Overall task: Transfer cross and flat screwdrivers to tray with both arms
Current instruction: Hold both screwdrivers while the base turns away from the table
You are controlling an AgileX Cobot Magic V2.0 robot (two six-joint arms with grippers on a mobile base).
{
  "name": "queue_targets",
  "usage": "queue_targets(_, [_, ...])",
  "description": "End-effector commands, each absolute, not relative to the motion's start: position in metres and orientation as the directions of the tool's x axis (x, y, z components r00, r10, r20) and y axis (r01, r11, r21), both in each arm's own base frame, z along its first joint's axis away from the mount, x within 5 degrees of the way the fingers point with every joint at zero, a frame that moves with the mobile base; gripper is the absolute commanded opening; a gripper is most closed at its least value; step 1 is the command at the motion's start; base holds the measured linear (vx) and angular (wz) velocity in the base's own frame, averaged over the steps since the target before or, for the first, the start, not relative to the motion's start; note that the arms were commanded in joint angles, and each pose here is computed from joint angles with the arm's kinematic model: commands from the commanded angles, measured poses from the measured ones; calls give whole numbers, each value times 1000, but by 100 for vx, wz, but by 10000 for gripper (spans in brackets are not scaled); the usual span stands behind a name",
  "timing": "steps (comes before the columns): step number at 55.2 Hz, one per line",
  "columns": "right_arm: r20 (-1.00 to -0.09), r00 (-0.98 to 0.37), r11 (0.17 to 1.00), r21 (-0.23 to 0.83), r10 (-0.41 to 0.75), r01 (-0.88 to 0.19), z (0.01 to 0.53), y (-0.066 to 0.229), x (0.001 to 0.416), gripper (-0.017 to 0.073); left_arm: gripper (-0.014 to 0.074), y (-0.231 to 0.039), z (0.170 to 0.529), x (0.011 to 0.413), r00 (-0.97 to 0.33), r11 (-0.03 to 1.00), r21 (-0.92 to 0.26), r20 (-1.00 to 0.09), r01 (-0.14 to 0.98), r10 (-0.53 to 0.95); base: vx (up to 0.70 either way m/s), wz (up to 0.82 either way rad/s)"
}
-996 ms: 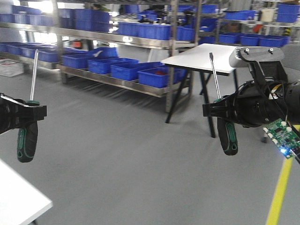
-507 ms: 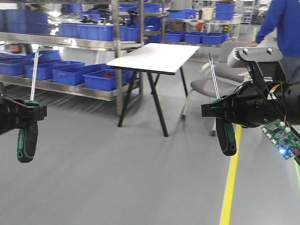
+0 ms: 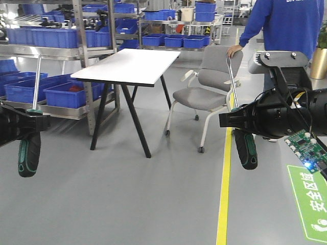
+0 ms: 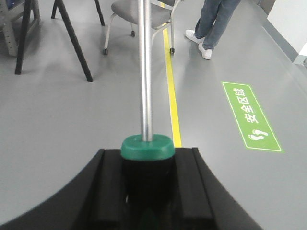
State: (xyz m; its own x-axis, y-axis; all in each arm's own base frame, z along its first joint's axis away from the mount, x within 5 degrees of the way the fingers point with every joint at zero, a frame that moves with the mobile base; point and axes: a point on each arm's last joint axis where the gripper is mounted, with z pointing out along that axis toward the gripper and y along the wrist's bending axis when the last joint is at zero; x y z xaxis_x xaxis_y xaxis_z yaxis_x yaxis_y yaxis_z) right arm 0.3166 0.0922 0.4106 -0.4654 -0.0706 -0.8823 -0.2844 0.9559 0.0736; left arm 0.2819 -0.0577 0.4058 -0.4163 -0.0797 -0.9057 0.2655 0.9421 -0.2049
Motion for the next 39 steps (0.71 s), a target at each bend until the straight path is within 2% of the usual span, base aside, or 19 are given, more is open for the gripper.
queue_targets(1, [-948, -317, 956, 68, -27, -286, 444, 88, 308, -8, 0, -56, 431, 276, -298, 940, -214, -946, 265, -131, 42, -19])
queue_targets(22, [-948, -317, 956, 68, -27, -286, 444, 88, 308, -8, 0, -56, 431, 276, -299, 940, -214, -945, 265, -131, 47, -9])
queue_targets(39, [-946, -324, 956, 68, -30, -286, 443, 88, 308, -8, 0, -56, 431, 276, -299, 940, -214, -945, 265, -131, 52, 21])
